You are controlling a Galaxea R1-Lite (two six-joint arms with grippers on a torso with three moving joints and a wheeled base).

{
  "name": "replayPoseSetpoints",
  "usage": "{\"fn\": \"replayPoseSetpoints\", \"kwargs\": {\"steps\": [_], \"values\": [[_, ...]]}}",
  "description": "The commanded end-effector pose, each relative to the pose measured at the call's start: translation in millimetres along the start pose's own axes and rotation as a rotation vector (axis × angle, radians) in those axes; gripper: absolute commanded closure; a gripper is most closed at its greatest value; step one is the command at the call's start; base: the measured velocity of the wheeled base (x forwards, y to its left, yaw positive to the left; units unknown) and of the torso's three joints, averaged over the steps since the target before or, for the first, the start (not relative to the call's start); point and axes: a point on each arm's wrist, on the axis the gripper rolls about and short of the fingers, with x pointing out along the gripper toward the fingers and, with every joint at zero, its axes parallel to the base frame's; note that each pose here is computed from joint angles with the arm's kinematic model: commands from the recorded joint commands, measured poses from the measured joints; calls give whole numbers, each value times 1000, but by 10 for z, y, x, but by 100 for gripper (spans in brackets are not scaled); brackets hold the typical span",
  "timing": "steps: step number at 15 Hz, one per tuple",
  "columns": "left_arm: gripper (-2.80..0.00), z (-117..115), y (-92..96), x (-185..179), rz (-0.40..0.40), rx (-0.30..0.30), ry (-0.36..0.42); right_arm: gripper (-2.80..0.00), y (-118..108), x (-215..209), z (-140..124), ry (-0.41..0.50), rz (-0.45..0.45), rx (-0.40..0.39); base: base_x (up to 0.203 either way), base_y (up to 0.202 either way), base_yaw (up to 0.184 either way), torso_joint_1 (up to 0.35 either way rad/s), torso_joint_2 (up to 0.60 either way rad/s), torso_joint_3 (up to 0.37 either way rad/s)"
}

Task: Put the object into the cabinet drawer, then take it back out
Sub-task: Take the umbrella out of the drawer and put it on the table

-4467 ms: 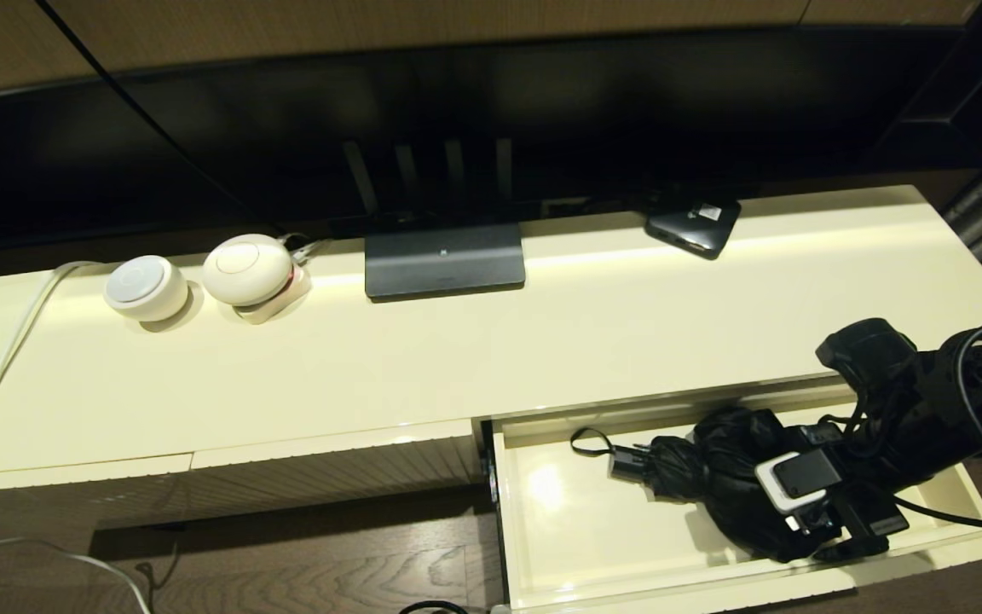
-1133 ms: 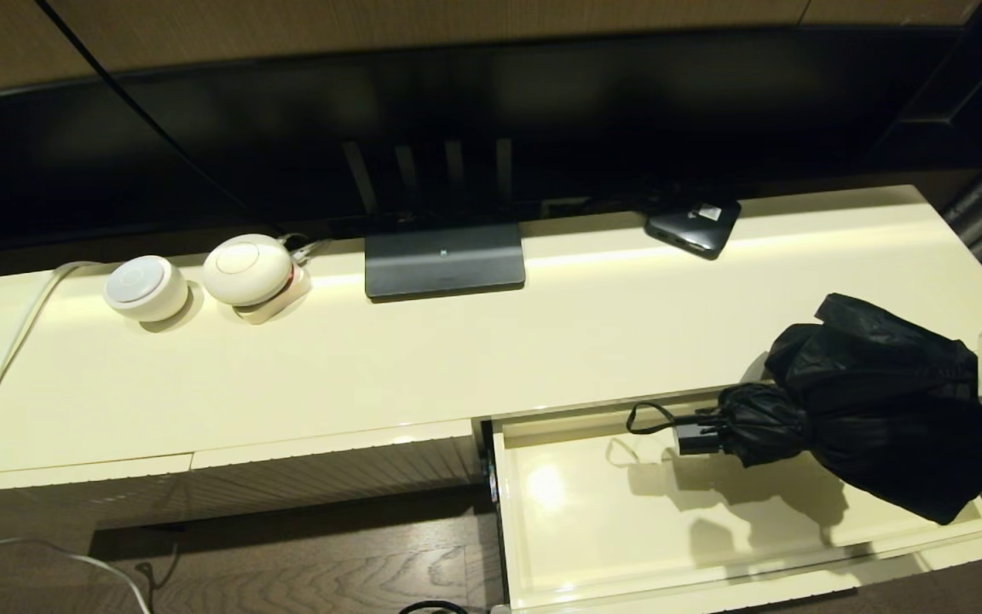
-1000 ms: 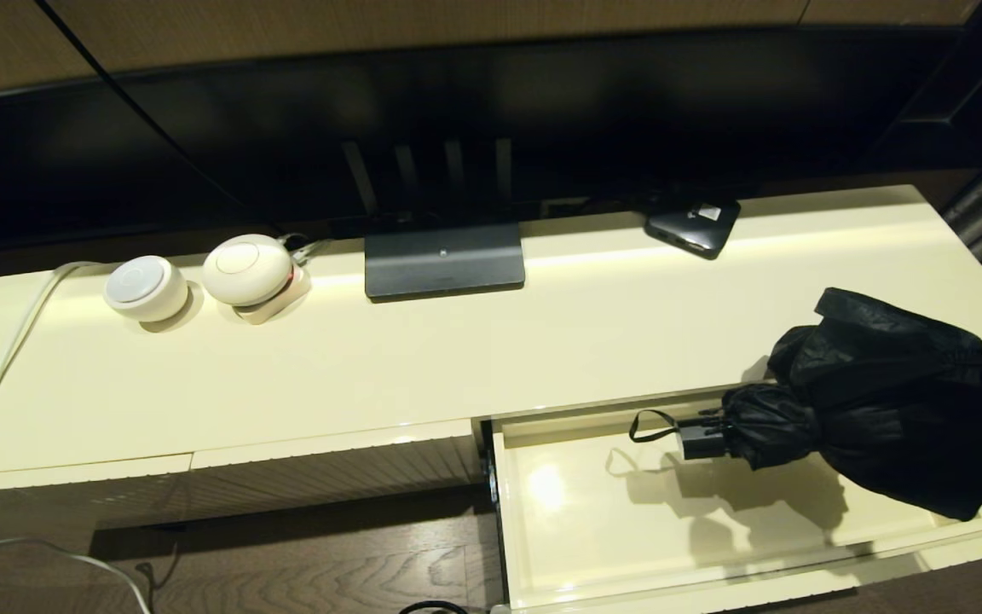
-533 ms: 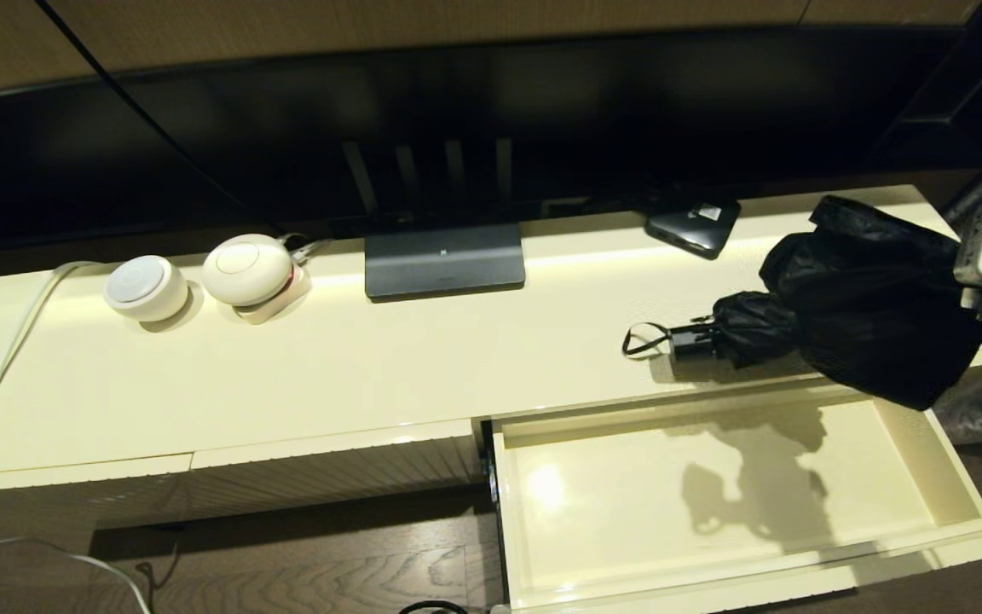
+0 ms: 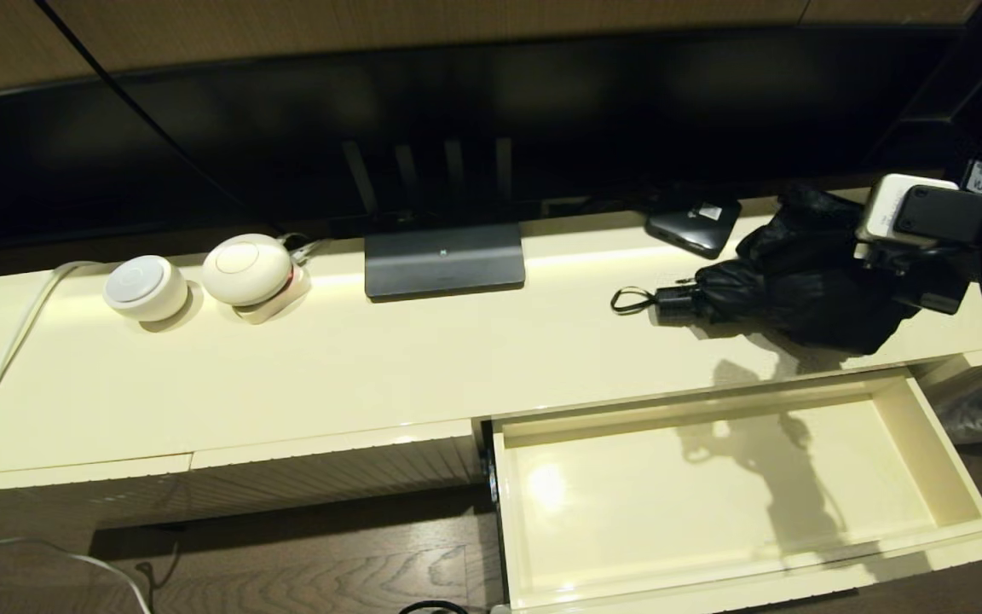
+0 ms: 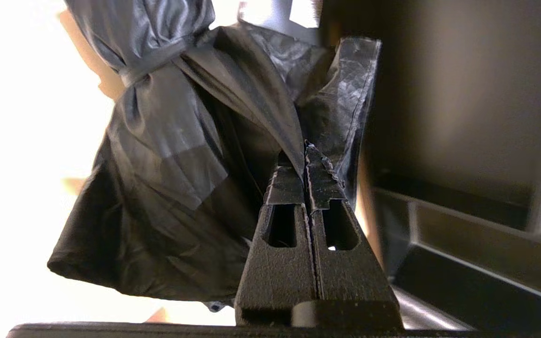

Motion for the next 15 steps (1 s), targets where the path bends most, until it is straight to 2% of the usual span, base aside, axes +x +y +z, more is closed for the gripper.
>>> {"fn": "replayPoseSetpoints", "kwargs": {"steps": [1, 10, 15], "values": [[0, -8, 0, 3, 1, 0, 4, 0, 62, 209, -41, 5, 24, -5, 0, 0, 0, 0, 0, 0], [0, -9, 0, 3, 1, 0, 5, 0, 26, -9, 48, -15, -1, -18, 0, 0, 0, 0, 0, 0], [0, -8, 0, 3, 1, 0, 3, 0, 71, 47, 62, -5, 7, -20, 0, 0, 0, 0, 0, 0]]}}
